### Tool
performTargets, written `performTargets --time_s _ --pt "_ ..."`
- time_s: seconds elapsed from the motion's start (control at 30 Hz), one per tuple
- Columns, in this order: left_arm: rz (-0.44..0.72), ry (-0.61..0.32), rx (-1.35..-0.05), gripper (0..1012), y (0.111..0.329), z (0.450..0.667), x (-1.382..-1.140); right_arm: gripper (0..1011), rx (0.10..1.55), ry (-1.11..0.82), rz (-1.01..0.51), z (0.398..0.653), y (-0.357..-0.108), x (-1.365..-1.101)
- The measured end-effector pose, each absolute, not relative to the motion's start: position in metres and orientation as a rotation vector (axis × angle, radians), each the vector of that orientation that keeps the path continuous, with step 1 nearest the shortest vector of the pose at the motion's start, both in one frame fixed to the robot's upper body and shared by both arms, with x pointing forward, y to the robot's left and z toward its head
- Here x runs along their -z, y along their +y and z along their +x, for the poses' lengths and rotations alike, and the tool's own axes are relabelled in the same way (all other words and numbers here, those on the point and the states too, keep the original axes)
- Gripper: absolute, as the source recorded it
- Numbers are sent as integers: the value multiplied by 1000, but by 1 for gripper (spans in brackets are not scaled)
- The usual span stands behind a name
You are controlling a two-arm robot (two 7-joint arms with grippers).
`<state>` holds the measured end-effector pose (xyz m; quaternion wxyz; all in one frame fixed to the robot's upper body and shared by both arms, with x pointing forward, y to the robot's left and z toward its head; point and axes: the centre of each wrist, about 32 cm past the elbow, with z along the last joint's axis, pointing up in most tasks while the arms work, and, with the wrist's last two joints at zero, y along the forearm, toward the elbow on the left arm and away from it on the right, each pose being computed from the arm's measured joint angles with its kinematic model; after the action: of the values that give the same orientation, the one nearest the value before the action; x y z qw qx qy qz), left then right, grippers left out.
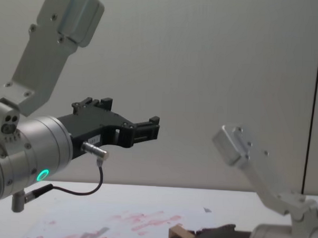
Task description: Use the one hand to pick up the stamp and affix it onto the A4 paper.
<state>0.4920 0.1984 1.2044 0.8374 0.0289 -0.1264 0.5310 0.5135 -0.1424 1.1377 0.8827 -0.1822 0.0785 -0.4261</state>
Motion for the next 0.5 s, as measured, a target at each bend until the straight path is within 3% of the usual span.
performTargets --time_s 0.5 --pt "61 -267 -1124 1002 198 492 -1204 221 965 87 -167 518 -158 -1193"
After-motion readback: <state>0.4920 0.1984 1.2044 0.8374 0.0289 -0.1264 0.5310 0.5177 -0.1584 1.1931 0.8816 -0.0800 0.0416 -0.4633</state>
